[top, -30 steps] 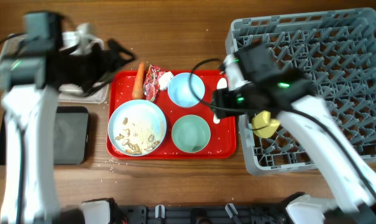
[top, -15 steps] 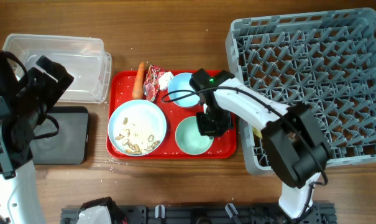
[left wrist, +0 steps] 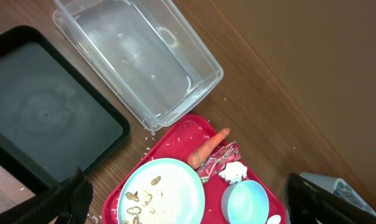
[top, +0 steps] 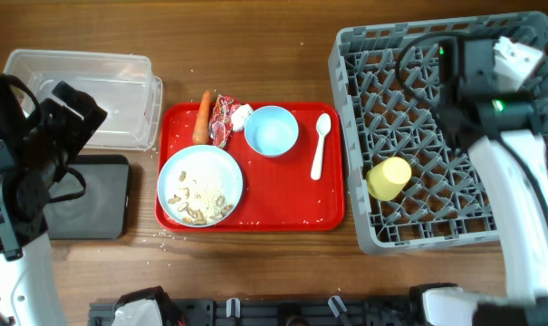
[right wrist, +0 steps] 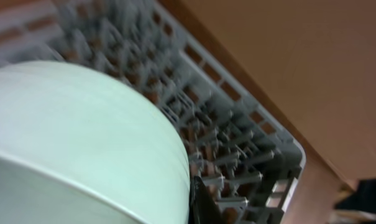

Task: Sort waste into correct bins and load items into the dishwasher rack
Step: 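Carry the green bowl into the rack and set it down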

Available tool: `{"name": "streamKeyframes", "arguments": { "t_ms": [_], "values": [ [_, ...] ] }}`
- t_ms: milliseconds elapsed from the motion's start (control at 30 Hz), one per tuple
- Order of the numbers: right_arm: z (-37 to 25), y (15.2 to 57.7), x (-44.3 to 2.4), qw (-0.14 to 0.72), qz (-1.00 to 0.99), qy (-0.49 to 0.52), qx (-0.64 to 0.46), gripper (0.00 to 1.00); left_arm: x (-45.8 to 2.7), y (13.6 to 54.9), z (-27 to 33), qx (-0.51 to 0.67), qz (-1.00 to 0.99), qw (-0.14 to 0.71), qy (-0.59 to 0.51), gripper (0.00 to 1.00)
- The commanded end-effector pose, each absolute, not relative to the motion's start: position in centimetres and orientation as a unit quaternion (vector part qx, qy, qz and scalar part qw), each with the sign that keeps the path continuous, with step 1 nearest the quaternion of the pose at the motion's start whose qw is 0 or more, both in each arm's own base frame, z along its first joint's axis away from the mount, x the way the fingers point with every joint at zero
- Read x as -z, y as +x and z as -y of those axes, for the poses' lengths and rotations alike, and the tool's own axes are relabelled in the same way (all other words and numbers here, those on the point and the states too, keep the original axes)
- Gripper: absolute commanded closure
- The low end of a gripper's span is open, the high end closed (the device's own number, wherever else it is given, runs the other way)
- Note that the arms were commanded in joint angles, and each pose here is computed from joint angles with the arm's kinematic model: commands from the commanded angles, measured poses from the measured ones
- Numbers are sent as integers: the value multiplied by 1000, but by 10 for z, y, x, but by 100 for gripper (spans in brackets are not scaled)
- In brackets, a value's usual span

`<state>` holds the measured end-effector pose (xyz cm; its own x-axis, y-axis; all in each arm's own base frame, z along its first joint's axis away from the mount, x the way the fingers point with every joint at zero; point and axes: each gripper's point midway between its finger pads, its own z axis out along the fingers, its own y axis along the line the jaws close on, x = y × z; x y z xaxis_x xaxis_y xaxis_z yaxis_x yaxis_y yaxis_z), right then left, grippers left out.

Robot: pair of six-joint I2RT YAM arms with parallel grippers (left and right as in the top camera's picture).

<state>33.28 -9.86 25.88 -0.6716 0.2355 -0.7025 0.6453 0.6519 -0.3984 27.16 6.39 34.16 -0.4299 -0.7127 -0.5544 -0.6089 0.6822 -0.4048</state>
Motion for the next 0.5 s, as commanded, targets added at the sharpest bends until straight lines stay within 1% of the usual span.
{"name": "streamKeyframes", "arguments": {
  "t_ms": [0, 33, 100, 200, 267, 300, 467],
  "values": [
    [107, 355, -214, 254, -854, 227, 394, 96, -343, 271, -69, 65, -837, 366, -401, 0],
    [116, 369, -200, 251, -842, 232, 417, 96, -343, 271, -69, 65, -837, 366, -401, 0],
    [127, 382, -192, 256, -823, 238, 448, 96, -343, 272, -69, 65, -837, 366, -401, 0],
    [131, 411, -169, 237, -835, 175, 465, 96, -343, 271, -69, 65, -837, 366, -401, 0],
    [130, 415, -159, 231, -838, 168, 465, 96, -343, 271, -69, 65, -837, 366, -401, 0],
    [125, 417, -151, 226, -850, 160, 448, 96, -343, 272, -69, 65, -837, 366, -401, 0],
    [82, 419, -135, 216, -883, 106, 403, 96, -343, 271, -69, 65, -837, 366, -401, 0]
  ]
}}
